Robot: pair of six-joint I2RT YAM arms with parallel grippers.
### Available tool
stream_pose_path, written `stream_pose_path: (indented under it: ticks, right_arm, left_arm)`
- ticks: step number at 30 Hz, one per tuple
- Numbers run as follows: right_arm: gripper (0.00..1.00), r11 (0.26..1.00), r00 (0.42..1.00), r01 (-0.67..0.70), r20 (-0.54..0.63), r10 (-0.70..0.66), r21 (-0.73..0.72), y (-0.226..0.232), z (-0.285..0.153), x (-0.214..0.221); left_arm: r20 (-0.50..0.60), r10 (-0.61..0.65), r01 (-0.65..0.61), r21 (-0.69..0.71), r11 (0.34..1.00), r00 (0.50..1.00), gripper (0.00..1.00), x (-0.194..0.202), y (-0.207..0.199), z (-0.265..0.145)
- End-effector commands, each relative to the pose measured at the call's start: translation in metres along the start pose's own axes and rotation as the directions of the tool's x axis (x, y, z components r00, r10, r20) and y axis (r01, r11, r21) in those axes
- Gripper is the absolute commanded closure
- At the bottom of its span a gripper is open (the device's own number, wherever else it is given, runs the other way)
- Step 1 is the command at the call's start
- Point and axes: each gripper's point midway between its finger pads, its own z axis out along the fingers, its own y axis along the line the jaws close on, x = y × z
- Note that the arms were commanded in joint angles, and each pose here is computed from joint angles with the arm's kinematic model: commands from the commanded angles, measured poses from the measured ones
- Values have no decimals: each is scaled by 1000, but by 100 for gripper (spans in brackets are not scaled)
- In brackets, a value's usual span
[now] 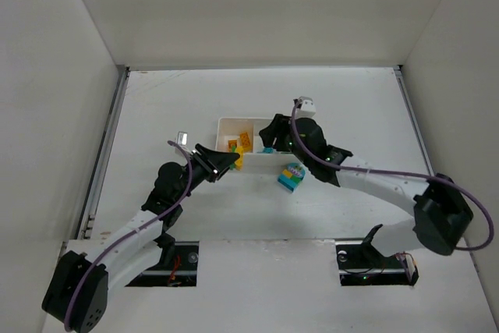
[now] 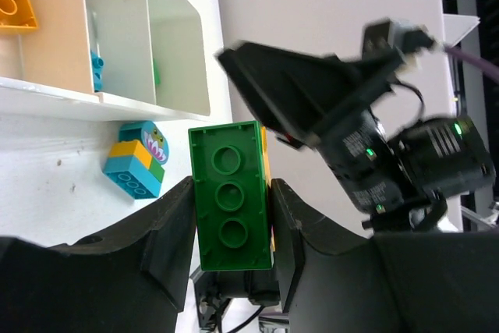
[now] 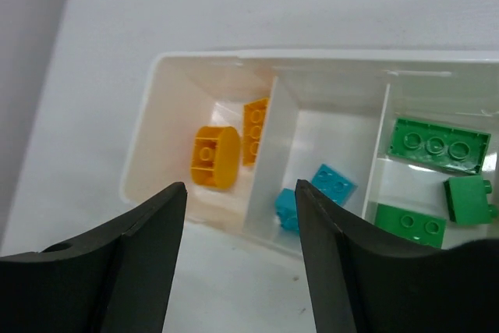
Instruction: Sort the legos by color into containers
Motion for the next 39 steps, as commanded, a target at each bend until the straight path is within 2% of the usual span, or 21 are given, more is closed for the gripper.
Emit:
stream_pose_path:
  ticks: [1,5,9,15,20,29,39]
  right_arm:
    - [38,982,991,-96,75,110,-165,35,-39,-20]
    - [37,896,964,-225,44,261,-383,62,-75,-13]
    - [25,782,927,-343,-52,372,-521,83,-97,-11]
    - [18,710,915,-358,-76,396,-606,102,-110,-18]
    - [18,676,908,-343,-44,418,-652,101,-127,-27]
    - [28,665,911,-367,-108,397,-650,118,-119,-8]
    - [48,644,907,-370,-111,406,-669,124,-120,-7]
  left_arm:
    - [15,0,-2,140,990,1000,81,-10,-45,1]
    - [-7,9,-7,215,977,1000,80,-7,-61,-2]
    - [-42,31,-19,276,961,999,80,5,-69,-9]
    - [-63,86,-60,337,940,994,80,18,-75,-21]
    - [-58,75,-53,319,946,996,80,19,-66,-23]
    - [-80,90,-57,351,935,993,80,27,-80,-17]
    - [-74,88,-55,363,930,993,80,29,-80,-20]
